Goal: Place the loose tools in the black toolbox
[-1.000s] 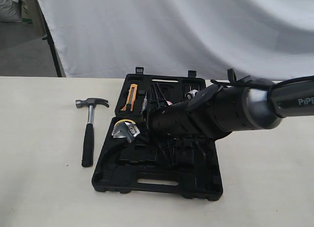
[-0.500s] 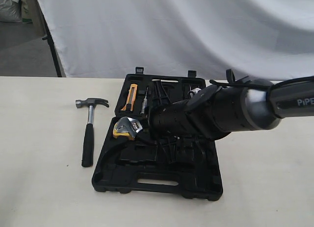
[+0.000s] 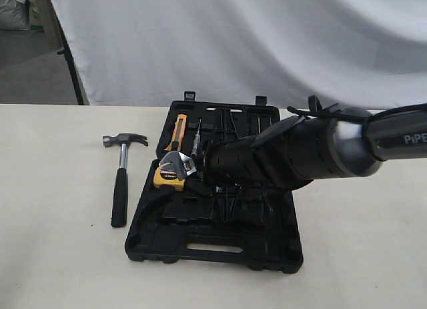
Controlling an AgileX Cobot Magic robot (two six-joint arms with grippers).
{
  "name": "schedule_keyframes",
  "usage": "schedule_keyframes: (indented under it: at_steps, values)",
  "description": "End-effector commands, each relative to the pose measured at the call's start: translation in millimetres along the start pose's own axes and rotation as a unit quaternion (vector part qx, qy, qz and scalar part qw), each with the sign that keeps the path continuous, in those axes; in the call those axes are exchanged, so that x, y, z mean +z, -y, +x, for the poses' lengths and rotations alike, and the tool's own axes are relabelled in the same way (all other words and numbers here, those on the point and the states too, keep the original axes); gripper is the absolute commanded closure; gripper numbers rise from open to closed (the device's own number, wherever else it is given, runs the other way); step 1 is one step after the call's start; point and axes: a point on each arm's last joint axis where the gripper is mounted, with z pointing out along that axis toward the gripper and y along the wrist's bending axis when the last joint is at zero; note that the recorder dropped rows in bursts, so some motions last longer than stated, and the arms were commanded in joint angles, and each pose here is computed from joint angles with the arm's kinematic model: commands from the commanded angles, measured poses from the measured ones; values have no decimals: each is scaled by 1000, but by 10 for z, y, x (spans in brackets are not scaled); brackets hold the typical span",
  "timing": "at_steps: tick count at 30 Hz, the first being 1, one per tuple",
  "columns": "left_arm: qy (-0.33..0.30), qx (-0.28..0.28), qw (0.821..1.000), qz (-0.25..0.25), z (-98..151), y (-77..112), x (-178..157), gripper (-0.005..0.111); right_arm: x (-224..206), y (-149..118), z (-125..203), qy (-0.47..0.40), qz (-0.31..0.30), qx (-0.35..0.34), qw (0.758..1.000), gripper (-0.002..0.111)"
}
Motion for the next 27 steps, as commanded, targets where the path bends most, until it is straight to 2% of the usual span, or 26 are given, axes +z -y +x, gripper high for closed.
schedule_keyframes:
  at_steps: [1,5,9,12,21,25,27]
  values:
    - [6,-4,1000,4,-17,8,-4,106,-15,-37,26,23,-22,19,999,109]
    - [6,-4,1000,4,-17,8,-4,106,-13,13,33,22,-13,36,999,109]
    - [6,-4,1000,4,-17,8,-4,106,-7,208,-37,30,19,59,998,109]
    - [6,-4,1000,4,-17,8,-4,106,-17,214,-51,31,20,58,998,109]
    - [6,-4,1000,4,-17,8,-4,106,-31,200,-48,30,18,32,999,109]
    - [6,-1,1000,4,-17,7,-4,106,-31,200,-48,29,20,-20,999,109]
    - [6,-1,1000,4,-17,7,-4,106,-31,200,-48,29,20,-23,999,109]
